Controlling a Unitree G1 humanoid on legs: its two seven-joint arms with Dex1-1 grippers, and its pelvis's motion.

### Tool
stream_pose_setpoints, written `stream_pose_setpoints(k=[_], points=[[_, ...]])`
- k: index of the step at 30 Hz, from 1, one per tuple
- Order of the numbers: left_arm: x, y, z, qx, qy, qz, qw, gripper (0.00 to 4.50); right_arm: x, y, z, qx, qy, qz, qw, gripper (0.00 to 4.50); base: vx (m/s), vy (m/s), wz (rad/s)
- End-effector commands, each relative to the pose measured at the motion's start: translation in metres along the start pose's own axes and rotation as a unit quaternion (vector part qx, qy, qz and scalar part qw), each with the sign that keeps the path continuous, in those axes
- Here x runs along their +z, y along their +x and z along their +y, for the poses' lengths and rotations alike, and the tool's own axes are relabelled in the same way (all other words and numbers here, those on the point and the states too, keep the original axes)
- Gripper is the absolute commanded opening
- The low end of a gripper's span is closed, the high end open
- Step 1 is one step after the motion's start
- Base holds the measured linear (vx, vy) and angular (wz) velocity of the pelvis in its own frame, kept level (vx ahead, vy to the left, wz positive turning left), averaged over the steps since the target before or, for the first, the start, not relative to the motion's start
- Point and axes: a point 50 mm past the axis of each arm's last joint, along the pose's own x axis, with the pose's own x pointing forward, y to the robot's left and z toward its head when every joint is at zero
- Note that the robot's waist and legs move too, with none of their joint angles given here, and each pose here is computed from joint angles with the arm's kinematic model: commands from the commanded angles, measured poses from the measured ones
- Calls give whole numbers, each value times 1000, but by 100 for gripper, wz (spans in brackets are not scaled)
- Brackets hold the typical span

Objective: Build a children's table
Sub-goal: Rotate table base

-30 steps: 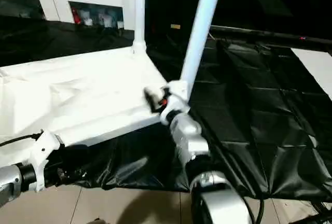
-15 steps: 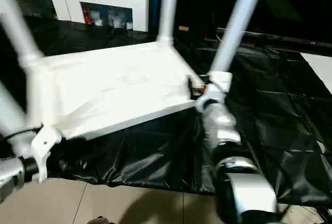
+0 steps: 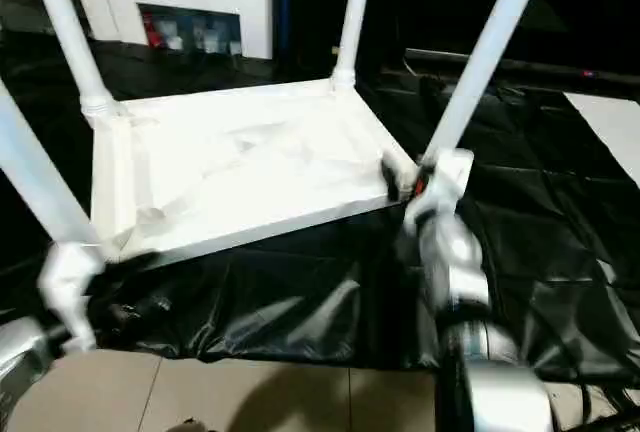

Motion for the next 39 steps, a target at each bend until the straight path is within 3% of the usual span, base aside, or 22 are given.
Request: stream_pose_setpoints(k=[1,3,7,11,15,18,22,23,28,30,32,39], points=[[5,-4,-3,-10,-13,-23,1000,403,5,-2,11,52,-17,-5,998,369,0,0,0],[5,-9,-7,-29,-41,-37,998,414,-3,-12,24,118,-21,12,993,369,0,0,0],[1,-19,-2,-39,-57,-41,997,441,-6,-21,32,164,-25,25,986,369,0,0,0],[-25,-46,18,-38,-76,-14,996,441,-6,-26,31,168,-29,35,985,369,0,0,0],[-36,-64,30,-28,-81,-2,996,441,-7,-31,33,176,-32,46,983,369,0,0,0],[-43,-92,46,4,-83,9,996,441,-12,-36,35,189,-46,67,979,369,0,0,0],[-35,-108,57,48,-61,-15,997,441,-18,-39,34,184,-57,91,977,369,0,0,0],[-25,-111,62,60,-50,-33,996,441,-20,-39,32,177,-65,104,977,369,0,0,0],[10,-96,68,58,-23,-92,994,441,-25,-39,26,152,-80,134,976,369,0,0,0],[23,-83,66,43,-21,-119,992,441,-26,-38,26,149,-84,137,976,369,0,0,0],[36,-57,58,15,-23,-146,989,441,-28,-35,28,142,-95,142,975,369,0,0,0],[51,-15,46,-24,-16,-166,986,441,-30,-26,32,129,-105,148,975,369,0,0,0]])
